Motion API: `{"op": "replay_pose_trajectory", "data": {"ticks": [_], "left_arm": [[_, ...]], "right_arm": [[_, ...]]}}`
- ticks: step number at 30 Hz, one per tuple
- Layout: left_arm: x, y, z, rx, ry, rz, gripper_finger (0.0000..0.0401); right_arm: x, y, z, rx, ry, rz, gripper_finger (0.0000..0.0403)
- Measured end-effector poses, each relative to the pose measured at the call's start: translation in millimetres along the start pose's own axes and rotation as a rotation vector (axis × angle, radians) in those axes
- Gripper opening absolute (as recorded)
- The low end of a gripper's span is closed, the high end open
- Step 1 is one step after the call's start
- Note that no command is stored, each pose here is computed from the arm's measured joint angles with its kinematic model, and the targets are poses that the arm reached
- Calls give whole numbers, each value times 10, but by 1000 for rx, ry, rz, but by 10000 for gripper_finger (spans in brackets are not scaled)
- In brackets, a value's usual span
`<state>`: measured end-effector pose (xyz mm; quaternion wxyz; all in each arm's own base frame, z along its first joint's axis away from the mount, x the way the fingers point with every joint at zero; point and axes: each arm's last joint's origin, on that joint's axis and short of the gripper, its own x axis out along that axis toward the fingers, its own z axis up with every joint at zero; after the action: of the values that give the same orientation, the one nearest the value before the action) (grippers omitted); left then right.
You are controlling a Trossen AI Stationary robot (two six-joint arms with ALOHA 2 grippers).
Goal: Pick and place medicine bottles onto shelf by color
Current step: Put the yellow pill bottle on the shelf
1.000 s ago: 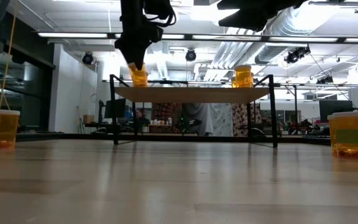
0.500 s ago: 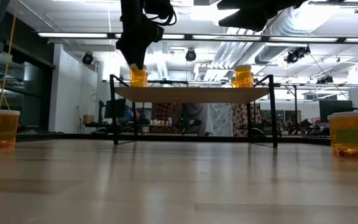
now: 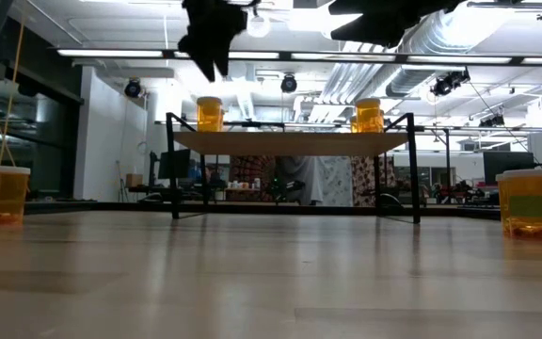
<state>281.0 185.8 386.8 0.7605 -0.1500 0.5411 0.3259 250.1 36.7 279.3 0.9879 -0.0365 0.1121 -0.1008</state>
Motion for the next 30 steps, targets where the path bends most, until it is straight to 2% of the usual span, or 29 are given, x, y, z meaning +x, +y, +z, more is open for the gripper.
{"op": "replay_pose_trajectory", "data": {"ticks": [6, 11, 15, 22, 26, 30], "left_arm": [[-322, -29, -106, -18, -249, -38, 262], [-416, -201, -506, -2, -457, -123, 262], [-320, -385, -966, -1, -652, -236, 262], [6, -653, -1723, -1, -1025, -502, 262], [181, -720, -1994, 14, -1168, -594, 262], [279, -744, -2113, 50, -1199, -605, 262]], "right_arm": [[0, 1, 0, -2, 0, 0, 319], [0, 3, 0, -2, 0, 8, 319], [0, 3, 6, 0, -6, 9, 319], [0, 3, 22, 7, -21, 9, 319], [-1, 3, 44, 45, -42, 10, 319], [-3, 4, 60, 113, -58, 14, 319]]}}
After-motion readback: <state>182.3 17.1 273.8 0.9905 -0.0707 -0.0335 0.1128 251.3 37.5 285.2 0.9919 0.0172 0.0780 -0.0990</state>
